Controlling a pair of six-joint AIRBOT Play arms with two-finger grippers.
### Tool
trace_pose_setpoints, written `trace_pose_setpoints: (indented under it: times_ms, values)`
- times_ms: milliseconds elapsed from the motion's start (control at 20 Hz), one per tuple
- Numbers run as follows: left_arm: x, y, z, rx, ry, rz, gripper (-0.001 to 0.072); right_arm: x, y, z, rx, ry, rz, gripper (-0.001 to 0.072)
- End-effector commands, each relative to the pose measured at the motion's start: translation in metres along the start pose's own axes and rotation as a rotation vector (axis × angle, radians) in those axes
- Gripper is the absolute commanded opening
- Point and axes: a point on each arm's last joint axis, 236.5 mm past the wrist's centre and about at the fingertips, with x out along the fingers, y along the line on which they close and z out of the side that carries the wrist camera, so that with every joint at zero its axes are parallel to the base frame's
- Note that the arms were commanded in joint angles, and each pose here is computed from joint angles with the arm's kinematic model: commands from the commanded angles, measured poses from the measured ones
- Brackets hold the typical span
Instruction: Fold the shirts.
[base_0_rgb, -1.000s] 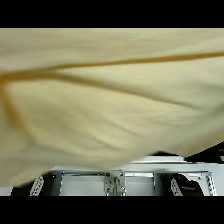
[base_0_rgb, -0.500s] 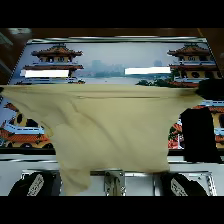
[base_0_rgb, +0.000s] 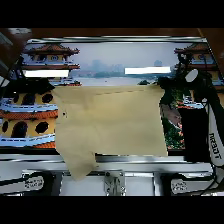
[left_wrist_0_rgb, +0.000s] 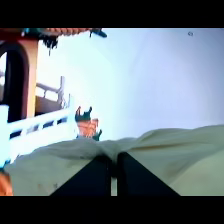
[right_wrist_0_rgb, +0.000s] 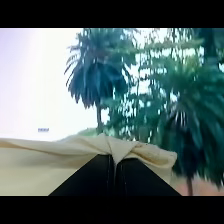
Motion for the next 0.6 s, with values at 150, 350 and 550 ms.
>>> trace_pose_setpoints:
  times_ms: [150,350,550]
  values:
    - [0.093,0.019,0.027,0.006,-0.132,0.059,0.0042,0.059,-0.015,0.040,0.018,-0.261,-0.055,0.0056]
    - [0.100,0.027,-0.004,0.000,0.000,0.042,0.0042,0.069,-0.014,0.012,0.002,-0.146,-0.048,0.0056]
    - [0.058,0.031,-0.063,0.077,0.369,-0.002,0.0042,0.028,-0.028,-0.041,-0.198,0.148,-0.135,0.0056]
